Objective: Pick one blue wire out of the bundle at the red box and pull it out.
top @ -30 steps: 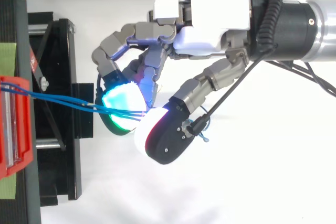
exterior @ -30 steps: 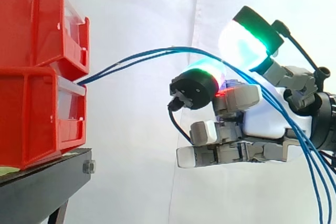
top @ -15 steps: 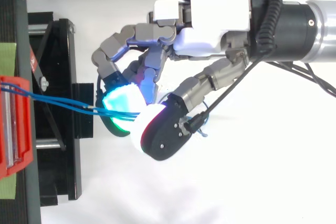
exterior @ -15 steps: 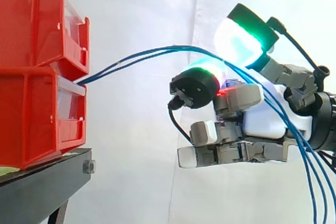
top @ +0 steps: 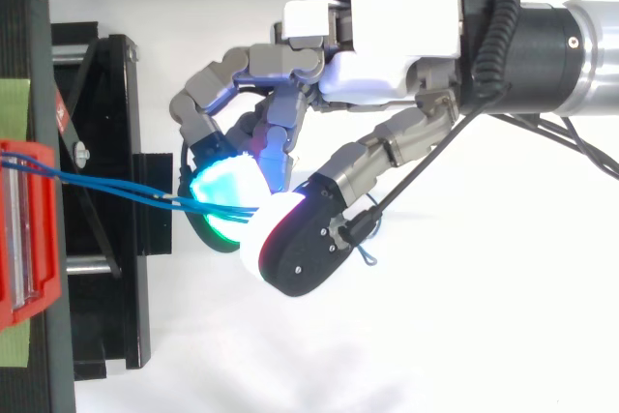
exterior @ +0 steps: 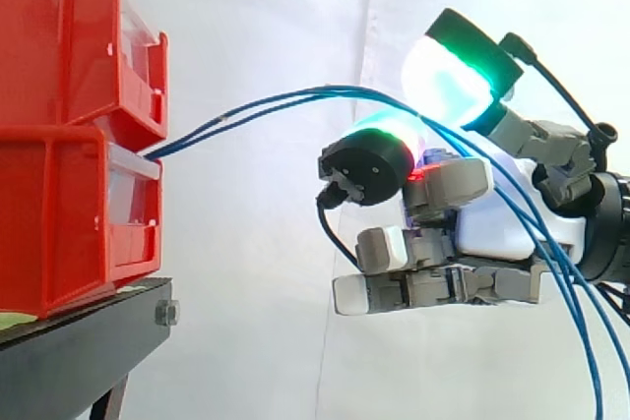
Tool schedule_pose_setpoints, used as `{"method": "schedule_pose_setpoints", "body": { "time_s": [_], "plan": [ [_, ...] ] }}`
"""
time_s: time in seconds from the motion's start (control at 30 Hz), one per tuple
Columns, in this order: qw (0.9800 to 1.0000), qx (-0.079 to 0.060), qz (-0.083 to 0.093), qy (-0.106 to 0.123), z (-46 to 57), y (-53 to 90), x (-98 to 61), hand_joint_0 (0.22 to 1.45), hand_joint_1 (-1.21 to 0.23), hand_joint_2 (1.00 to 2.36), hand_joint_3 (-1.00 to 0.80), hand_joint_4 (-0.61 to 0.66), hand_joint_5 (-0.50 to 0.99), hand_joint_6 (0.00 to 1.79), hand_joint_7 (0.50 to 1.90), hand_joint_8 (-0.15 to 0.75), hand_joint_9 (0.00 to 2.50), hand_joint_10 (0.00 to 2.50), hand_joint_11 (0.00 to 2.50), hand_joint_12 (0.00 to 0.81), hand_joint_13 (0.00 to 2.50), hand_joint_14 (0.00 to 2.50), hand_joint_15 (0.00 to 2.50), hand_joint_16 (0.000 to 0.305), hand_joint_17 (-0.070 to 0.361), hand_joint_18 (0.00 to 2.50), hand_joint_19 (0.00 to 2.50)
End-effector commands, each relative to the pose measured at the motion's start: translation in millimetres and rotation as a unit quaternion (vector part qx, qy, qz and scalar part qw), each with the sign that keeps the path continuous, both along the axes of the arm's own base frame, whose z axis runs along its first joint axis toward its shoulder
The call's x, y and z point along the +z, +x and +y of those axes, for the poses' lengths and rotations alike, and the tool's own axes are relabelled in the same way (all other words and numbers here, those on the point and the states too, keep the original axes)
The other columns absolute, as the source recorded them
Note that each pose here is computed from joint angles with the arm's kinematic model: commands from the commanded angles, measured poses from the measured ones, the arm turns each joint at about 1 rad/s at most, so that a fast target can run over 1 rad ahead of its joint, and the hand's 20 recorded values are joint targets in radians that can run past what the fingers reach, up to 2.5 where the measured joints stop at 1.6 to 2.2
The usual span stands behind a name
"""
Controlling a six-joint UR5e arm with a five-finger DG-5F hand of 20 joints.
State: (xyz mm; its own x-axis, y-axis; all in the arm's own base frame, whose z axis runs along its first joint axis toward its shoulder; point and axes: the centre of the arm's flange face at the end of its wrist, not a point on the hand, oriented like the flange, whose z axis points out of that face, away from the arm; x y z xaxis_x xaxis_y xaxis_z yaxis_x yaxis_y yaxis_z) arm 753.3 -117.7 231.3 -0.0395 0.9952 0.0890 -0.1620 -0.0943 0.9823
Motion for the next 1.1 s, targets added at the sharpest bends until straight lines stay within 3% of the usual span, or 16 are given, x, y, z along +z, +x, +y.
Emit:
{"method": "schedule_pose_setpoints", "body": {
  "time_s": [0.0, 0.03, 0.2, 0.33, 0.5, 0.77, 0.97, 1.07],
  "plan": [
    [1.0000, 0.000, 0.000, 0.000, -0.1, 0.0, 0.0, 0.69, -0.93, 1.02, -0.22, 0.17, -0.11, 0.91, 1.50, 0.239, 1.14, 0.03, 1.02, 0.372, 0.88, 0.03, 0.73, 0.055, 0.124, 0.58, 0.44],
    [1.0000, 0.000, 0.000, 0.000, -0.1, 0.0, 0.0, 0.70, -0.93, 1.02, -0.18, 0.22, -0.11, 0.91, 1.59, 0.244, 1.11, 0.03, 1.03, 0.373, 0.87, 0.03, 0.73, 0.056, 0.126, 0.58, 0.44],
    [1.0000, 0.001, -0.001, -0.001, 1.1, 0.3, 0.1, 0.63, -0.90, 1.02, -0.07, 0.25, -0.13, 0.91, 1.60, 0.273, 1.06, 0.02, 0.82, 0.389, 0.83, 0.02, 0.64, 0.065, 0.146, 0.57, 0.44],
    [1.0000, 0.001, -0.003, -0.001, 1.1, 0.7, 0.7, 0.56, -0.81, 1.01, -0.17, 0.30, -0.12, 0.88, 1.44, 0.293, 1.05, 0.02, 0.65, 0.416, 0.80, 0.02, 0.50, 0.073, 0.165, 0.55, 0.46],
    [1.0000, 0.001, -0.005, -0.001, 1.1, 0.9, 1.0, 0.55, -0.65, 1.01, -0.18, 0.21, -0.10, 0.83, 1.43, 0.255, 1.05, 0.02, 0.53, 0.407, 0.77, 0.02, 0.50, 0.071, 0.159, 0.51, 0.49],
    [1.0000, 0.001, -0.005, -0.001, 1.1, 0.9, 1.0, 0.55, -0.70, 1.01, -0.06, 0.07, -0.09, 0.82, 1.31, 0.246, 1.05, 0.02, 0.54, 0.411, 0.78, 0.02, 0.50, 0.071, 0.160, 0.53, 0.47],
    [1.0000, 0.000, -0.005, -0.002, 1.1, 0.9, 1.0, 0.55, -0.69, 1.00, 0.00, 0.14, -0.08, 0.77, 1.23, 0.213, 1.03, 0.02, 0.42, 0.416, 0.76, 0.02, 0.46, 0.075, 0.168, 0.53, 0.48],
    [1.0000, 0.001, -0.005, -0.001, 1.1, 0.9, 1.0, 0.53, -0.60, 1.16, -0.05, 0.19, -0.05, 0.70, 1.34, 0.219, 1.05, 0.02, 0.43, 0.422, 0.77, 0.02, 0.46, 0.077, 0.173, 0.54, 0.47]
  ]
}}
